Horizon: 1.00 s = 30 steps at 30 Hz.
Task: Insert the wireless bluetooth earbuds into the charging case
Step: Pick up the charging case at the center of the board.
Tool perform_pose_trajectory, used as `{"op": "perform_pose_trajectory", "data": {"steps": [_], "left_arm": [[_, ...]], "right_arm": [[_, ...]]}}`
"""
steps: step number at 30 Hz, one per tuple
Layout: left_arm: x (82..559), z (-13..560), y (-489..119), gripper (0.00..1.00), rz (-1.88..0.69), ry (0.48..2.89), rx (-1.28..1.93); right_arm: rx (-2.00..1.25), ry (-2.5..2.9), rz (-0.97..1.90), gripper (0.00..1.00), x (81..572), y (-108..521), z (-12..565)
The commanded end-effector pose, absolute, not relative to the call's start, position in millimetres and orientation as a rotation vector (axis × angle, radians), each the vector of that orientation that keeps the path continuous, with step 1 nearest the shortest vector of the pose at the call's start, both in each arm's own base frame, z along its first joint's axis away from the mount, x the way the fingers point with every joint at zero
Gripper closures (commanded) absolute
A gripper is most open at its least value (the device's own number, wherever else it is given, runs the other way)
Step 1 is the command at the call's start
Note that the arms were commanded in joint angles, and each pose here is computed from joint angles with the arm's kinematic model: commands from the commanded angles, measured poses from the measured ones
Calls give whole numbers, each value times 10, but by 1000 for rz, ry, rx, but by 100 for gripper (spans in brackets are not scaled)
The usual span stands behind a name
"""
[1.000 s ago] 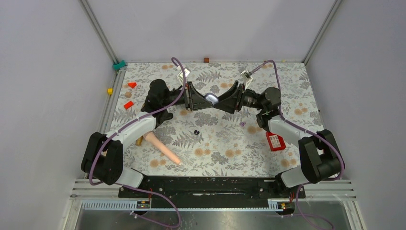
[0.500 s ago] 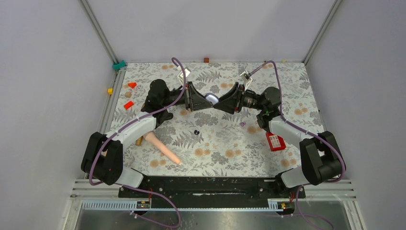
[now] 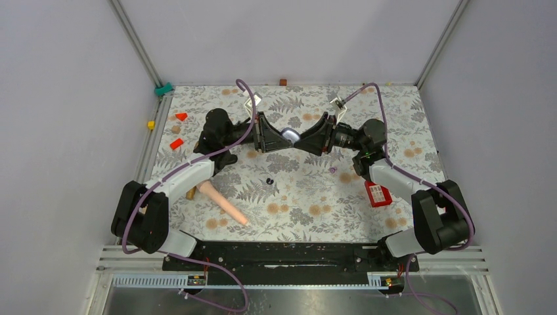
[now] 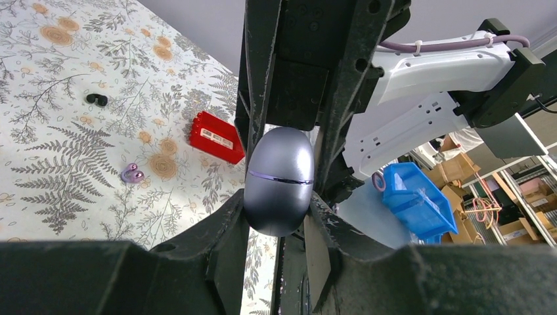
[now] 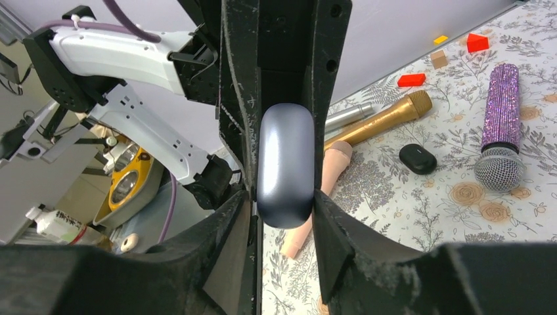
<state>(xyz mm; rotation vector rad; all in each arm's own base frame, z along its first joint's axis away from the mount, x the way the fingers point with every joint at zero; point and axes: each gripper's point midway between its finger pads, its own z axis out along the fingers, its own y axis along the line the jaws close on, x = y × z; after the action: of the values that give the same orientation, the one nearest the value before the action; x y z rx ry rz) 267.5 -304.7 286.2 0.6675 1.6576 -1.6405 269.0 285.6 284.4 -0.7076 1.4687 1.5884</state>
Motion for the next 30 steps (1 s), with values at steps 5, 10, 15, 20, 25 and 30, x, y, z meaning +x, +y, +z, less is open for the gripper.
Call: {"op": "perform_pose_trajectory", "data": {"steps": [5, 10, 15, 20, 25, 30], "left_arm": [[2699, 2952, -3038, 99, -1605, 1606, 689], [2710, 2904, -3042, 58, -1594, 1636, 710], [2691, 2885, -3045, 43, -1582, 1653, 758], [2649, 2854, -3023, 32, -1540, 1656, 841], [2562, 2852, -3036, 31, -1561, 1634, 907], [2492, 2855, -3067, 38, -1572, 1620, 951]], "right_arm": [[-767, 1369, 1533, 71, 2636, 2806, 3055], [-811, 1356, 1498, 77, 2593, 2786, 3113], [-884, 1383, 1441, 77, 2550, 2749, 3117], [-965, 1419, 1386, 77, 2513, 2713, 3119], [-956, 1467, 1400, 78, 2524, 2713, 3100], [-931, 1514, 1423, 79, 2572, 2732, 2966]]}}
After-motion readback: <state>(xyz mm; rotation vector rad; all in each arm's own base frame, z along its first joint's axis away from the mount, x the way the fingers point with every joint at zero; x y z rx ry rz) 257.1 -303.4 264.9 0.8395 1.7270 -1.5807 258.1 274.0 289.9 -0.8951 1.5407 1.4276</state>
